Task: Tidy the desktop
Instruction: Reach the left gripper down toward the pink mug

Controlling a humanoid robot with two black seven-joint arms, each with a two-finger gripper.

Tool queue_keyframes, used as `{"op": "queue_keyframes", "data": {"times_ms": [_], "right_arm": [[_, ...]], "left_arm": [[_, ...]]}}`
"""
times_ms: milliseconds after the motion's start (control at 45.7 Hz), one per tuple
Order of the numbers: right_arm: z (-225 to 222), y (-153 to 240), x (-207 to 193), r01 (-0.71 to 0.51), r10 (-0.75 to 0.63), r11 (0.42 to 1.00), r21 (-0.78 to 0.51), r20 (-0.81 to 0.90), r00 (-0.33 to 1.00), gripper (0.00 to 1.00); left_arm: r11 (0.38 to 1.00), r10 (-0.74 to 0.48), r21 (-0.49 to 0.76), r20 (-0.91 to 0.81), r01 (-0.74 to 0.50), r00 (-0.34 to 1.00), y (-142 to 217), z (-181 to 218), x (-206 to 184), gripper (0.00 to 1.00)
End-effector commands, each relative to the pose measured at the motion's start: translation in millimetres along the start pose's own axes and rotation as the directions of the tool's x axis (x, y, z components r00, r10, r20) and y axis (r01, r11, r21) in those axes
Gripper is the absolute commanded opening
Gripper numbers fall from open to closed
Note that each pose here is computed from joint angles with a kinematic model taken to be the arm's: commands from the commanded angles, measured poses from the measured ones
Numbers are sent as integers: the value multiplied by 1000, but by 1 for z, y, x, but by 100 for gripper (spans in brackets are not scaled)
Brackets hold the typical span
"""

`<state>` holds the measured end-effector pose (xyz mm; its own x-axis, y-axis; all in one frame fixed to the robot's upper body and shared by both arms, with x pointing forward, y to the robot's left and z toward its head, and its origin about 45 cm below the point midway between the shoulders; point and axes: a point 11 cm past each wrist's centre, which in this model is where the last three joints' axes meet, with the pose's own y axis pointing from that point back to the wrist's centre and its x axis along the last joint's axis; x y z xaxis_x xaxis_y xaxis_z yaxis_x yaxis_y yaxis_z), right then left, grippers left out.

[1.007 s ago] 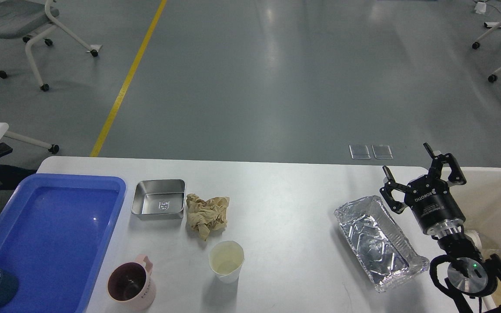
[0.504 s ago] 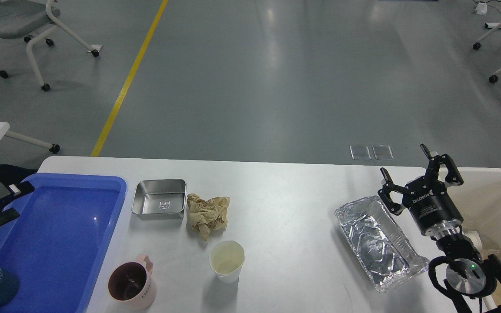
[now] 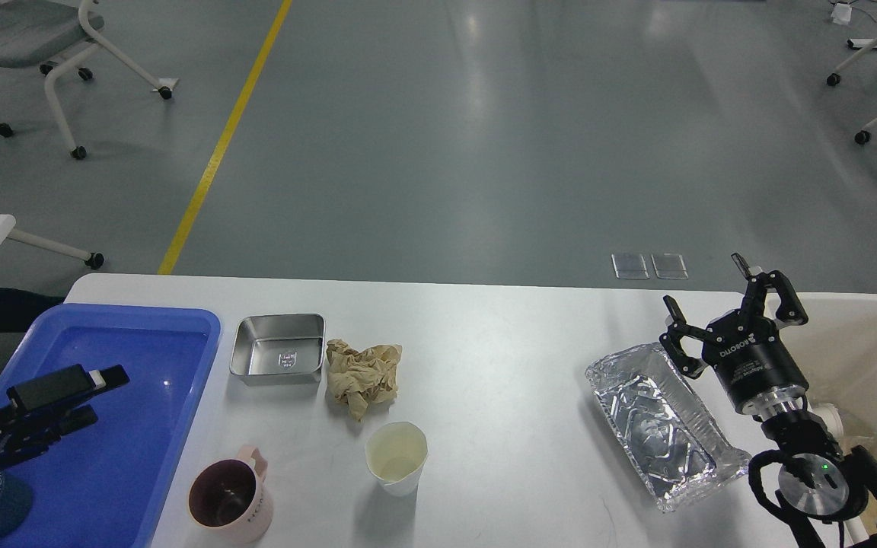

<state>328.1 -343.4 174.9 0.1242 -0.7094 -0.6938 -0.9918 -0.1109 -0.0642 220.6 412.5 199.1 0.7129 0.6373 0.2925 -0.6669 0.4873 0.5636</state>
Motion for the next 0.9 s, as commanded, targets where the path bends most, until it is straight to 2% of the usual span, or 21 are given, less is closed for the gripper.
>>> {"op": "queue_keyframes", "data": {"times_ms": [0,241,460,569,701,876], "right_arm": [[0,1,1,-2,2,1000,-1,-1,1000,100],[1,3,2,-7,7,1000,-4,-1,1000,100],[2,3,2,-8,8,1000,-4,1,1000,100],[3,4,3,-12,12,1000,-7,1,1000,100],[2,6,4,-13,13,1000,-8,-1,1000,100],[4,6,5,-16,16,1000,-9,2,1000,100]], "left_arm": [[1000,-17,4,2,17,1000,-3,-1,-4,98],[1000,9,17,18,-9,1000,-2,-2,0,98],[997,6,75,95,-13,995,0,-12,-18,98],[996,-36,82,88,28,995,-1,-11,-31,98],[991,-74,121,103,61,992,4,-15,-29,98],[987,-138,94,90,129,986,-7,-9,-38,98]]}}
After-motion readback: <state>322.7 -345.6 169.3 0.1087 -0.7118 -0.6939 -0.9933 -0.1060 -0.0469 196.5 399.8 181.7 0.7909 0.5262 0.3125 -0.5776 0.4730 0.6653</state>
